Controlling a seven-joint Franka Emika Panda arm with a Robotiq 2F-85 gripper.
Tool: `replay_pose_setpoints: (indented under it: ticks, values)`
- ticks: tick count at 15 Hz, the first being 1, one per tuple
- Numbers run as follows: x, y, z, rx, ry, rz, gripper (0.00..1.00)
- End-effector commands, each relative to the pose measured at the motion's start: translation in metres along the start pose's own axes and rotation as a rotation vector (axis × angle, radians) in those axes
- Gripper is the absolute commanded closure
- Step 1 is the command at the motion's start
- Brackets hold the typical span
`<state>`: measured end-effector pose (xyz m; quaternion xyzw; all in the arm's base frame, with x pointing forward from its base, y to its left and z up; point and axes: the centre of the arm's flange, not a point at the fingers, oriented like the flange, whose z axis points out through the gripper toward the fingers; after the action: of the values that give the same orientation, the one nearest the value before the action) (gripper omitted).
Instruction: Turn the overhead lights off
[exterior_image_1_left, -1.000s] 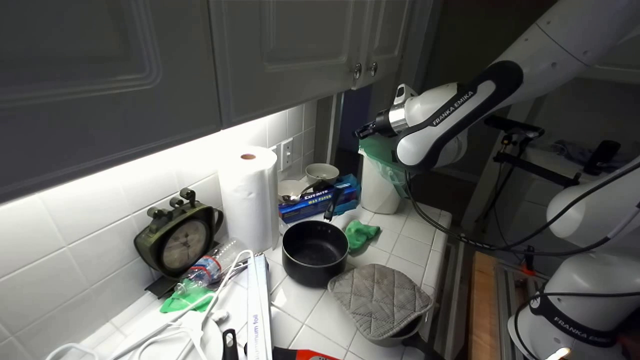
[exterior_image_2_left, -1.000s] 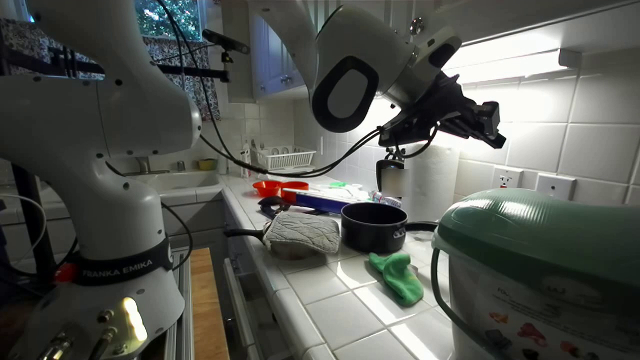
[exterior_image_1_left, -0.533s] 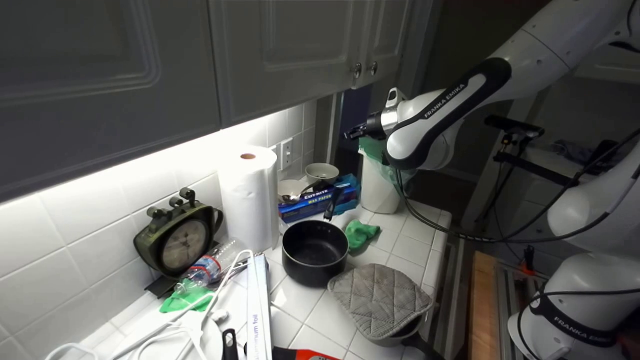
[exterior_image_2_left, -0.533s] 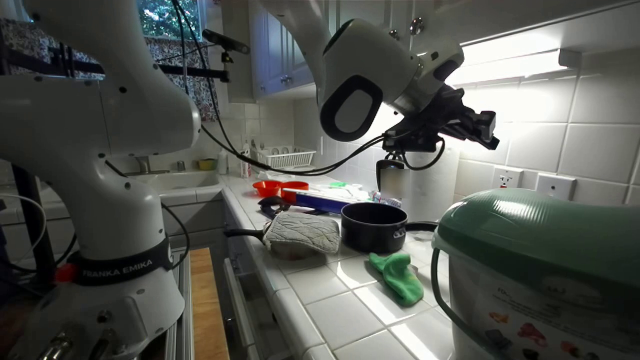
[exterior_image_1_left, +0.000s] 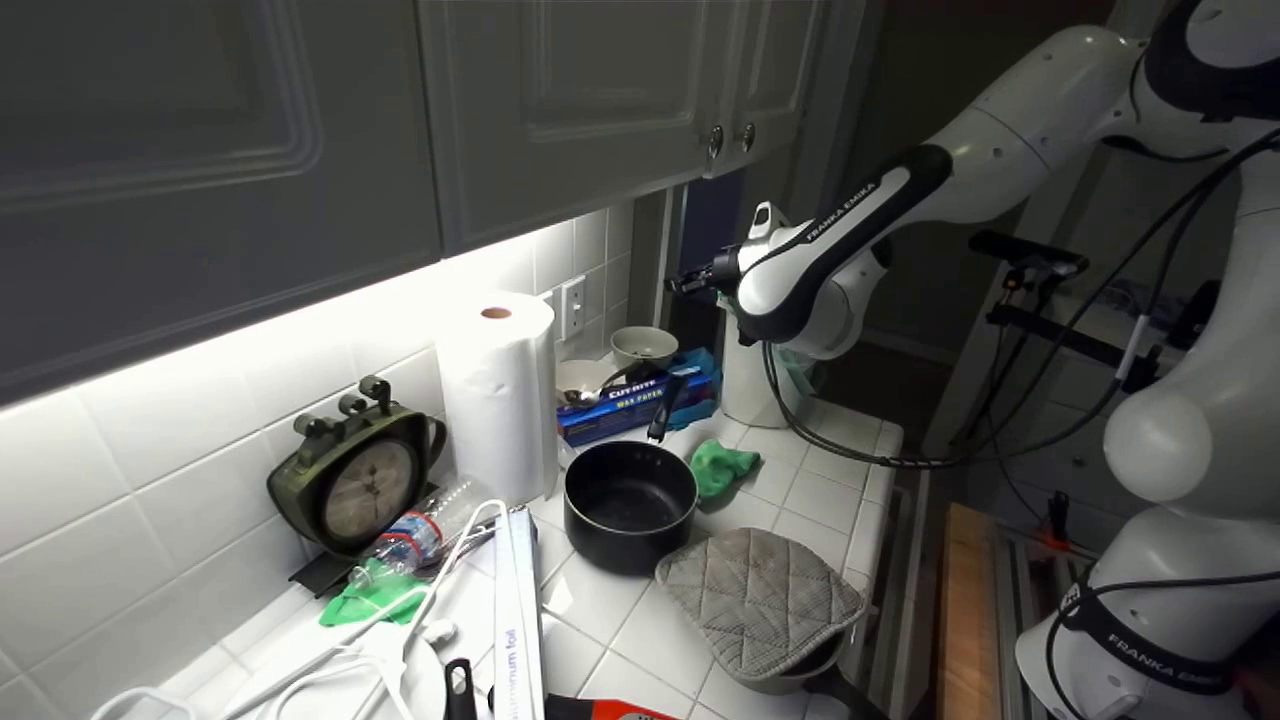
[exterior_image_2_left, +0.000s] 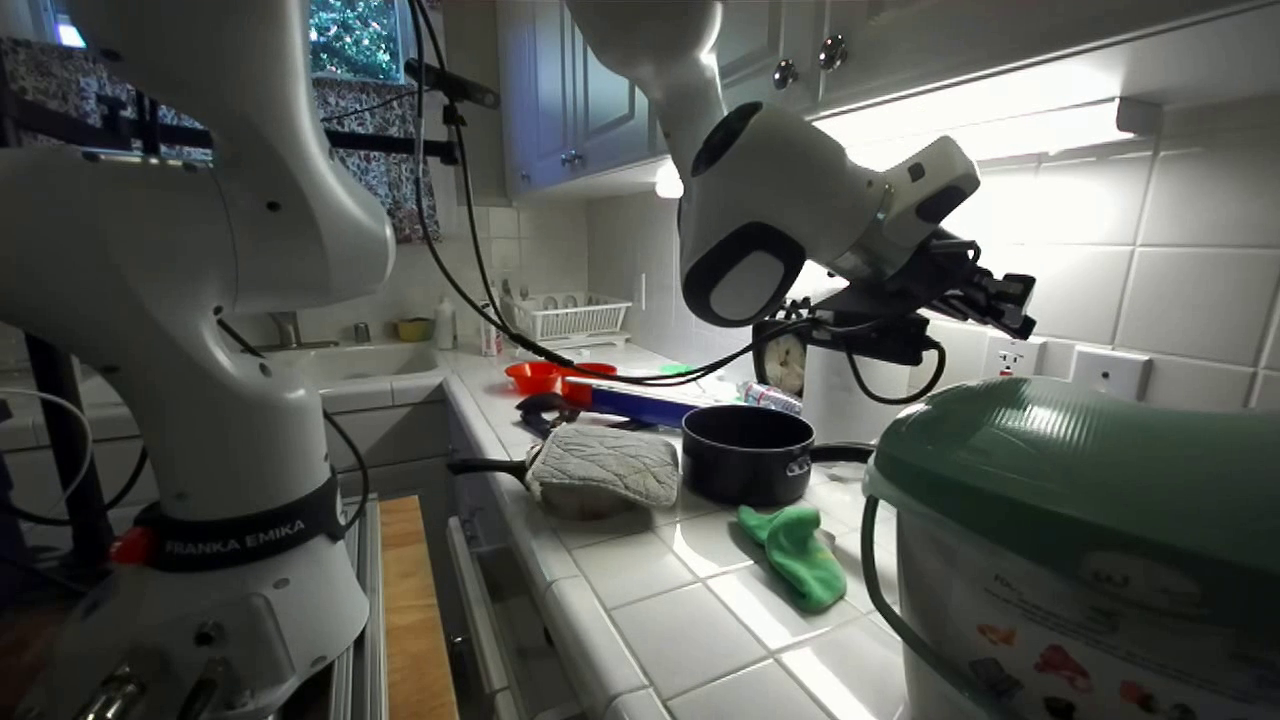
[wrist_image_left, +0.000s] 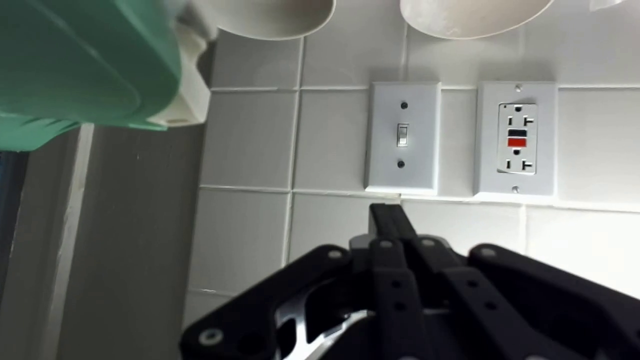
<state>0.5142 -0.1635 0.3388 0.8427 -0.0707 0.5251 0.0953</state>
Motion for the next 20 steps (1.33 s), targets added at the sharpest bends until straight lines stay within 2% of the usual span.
replay_pose_setpoints:
  ticks: [1, 8, 12, 20]
  values:
    - [0.001, 0.000, 0.001, 0.000, 0.002, 0.001, 0.99]
    - [0.002, -0.023, 0.031, 0.025, 0.034, -0.012, 1.00]
    - [0.011, -0.037, 0.048, -0.001, 0.051, -0.019, 1.00]
    - [0.026, -0.032, 0.082, -0.024, 0.082, 0.026, 1.00]
